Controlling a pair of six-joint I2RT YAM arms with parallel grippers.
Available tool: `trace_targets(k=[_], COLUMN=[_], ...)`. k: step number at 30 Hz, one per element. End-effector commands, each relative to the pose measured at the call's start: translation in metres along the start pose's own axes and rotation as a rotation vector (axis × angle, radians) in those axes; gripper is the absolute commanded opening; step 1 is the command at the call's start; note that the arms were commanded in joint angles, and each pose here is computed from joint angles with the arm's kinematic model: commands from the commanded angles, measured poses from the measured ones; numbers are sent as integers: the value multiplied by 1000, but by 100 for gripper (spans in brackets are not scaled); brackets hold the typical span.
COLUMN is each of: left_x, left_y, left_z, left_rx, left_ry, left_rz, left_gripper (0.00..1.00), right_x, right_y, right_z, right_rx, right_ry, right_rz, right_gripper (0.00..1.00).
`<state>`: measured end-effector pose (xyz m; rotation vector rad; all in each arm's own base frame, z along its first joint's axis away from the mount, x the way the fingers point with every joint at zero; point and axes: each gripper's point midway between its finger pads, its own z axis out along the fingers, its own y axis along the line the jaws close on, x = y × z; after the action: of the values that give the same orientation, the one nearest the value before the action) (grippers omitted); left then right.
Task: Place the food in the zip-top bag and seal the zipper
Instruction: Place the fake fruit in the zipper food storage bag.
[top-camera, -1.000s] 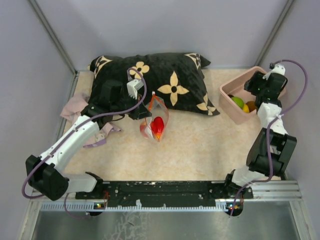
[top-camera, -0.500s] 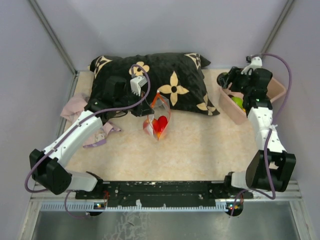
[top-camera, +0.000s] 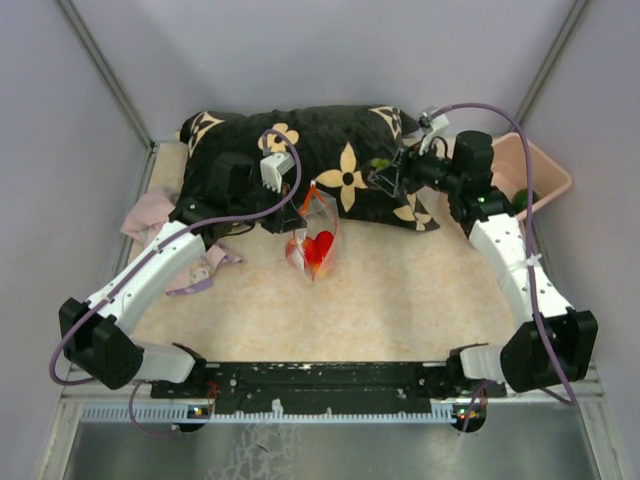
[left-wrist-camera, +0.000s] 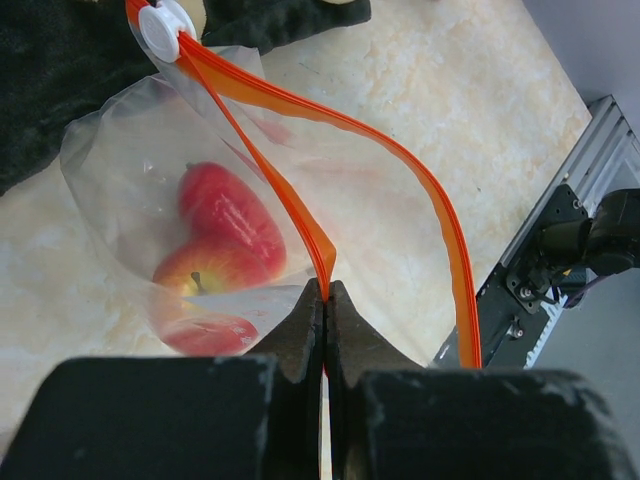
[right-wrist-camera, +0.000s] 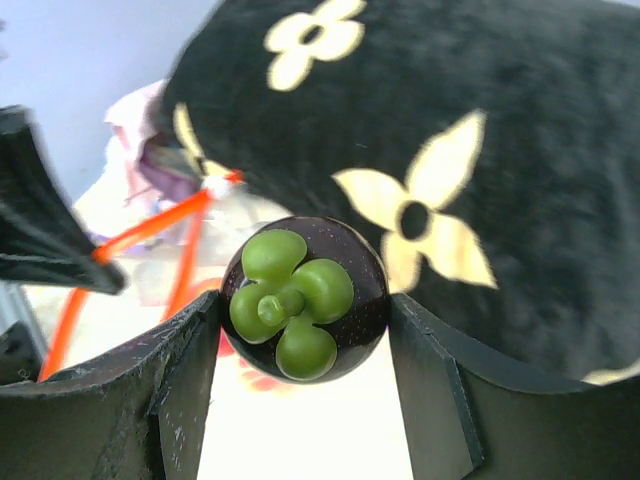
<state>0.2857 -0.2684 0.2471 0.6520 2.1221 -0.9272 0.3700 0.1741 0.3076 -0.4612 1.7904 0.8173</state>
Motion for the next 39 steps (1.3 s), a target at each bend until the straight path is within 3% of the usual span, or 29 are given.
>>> trace_targets(k=[1,11,21,26,39], left_x=[-14,-11,-12,-13,-6], left_y=[-7,-9,-12,-14,-28], left_z=[-7,-8,-11,-12,-8], left_rx=[7,17,22,35,111], left_ry=[-34,-31,-38,-38,-9], left_rz=[42,38,40,41,44], left_gripper=[0,0,0,0,0], right_x=[-31,8,72,93,100], right_y=[73,173,173,156,121], right_z=[-11,-7,12,29,99], right_rx=[-229,-613,-706,-649,-442], right_ry=[-45,69,265,327,232], right_rz=[-152,-239,-220,-208,-180], right_gripper=[17,17,17,17,15])
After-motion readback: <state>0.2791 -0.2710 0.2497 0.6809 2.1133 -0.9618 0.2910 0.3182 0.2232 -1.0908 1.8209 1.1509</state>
